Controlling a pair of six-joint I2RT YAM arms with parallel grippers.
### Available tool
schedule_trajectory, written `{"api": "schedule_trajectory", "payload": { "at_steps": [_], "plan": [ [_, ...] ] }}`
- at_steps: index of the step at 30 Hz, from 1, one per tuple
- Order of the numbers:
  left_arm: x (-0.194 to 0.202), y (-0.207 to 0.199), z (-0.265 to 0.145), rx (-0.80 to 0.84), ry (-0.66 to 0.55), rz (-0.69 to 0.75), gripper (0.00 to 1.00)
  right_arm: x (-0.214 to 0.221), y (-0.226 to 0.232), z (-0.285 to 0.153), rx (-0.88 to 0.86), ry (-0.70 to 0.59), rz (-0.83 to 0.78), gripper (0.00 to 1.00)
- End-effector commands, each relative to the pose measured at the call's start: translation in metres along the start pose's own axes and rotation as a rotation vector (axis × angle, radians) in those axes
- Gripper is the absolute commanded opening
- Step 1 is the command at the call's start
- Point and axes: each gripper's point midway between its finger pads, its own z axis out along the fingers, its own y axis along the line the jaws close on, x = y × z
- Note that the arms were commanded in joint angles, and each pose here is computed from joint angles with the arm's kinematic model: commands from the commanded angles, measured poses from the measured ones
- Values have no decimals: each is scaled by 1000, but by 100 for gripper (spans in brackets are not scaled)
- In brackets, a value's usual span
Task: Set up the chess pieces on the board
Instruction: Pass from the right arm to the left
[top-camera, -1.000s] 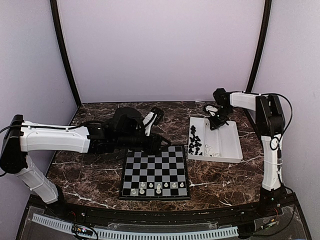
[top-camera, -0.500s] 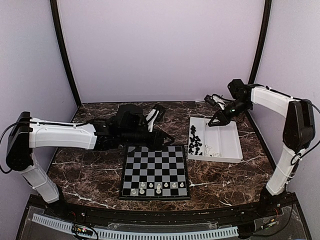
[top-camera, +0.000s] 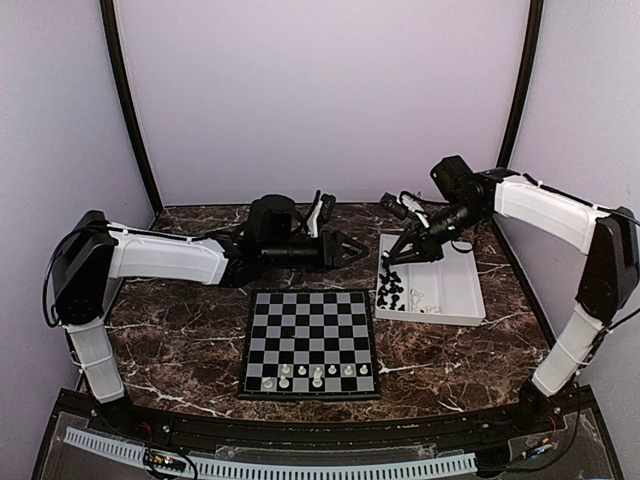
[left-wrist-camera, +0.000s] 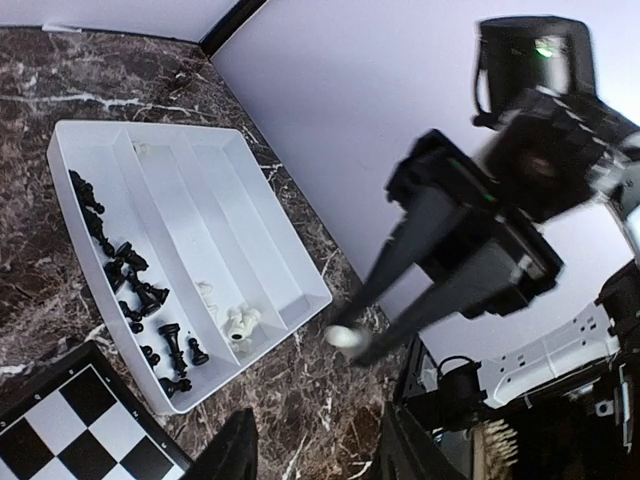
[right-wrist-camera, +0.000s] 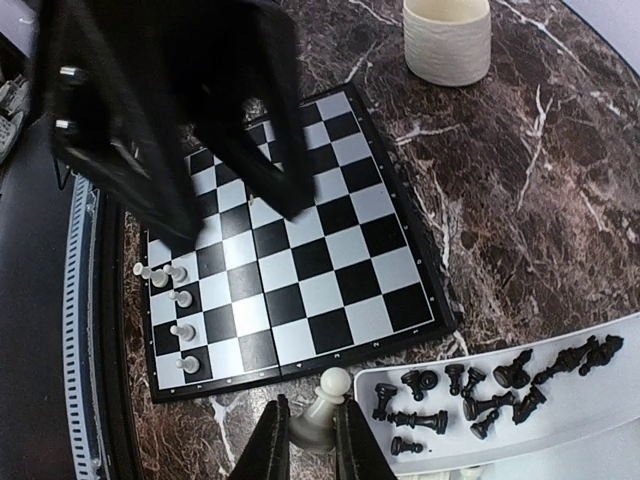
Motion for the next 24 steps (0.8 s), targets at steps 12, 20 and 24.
{"api": "schedule_trajectory", "payload": {
  "at_steps": [12,20,24],
  "plan": [
    [-7,-27,21,311,-4,-193,45,-17,17,7,51,15,-129,10],
    [-6,-24,26,340,-6,-244,40,-23,21,11,43,12,-144,10],
    [-6,-23,28,342,-10,-250,37,-25,25,11,36,10,-151,10]
  ]
}}
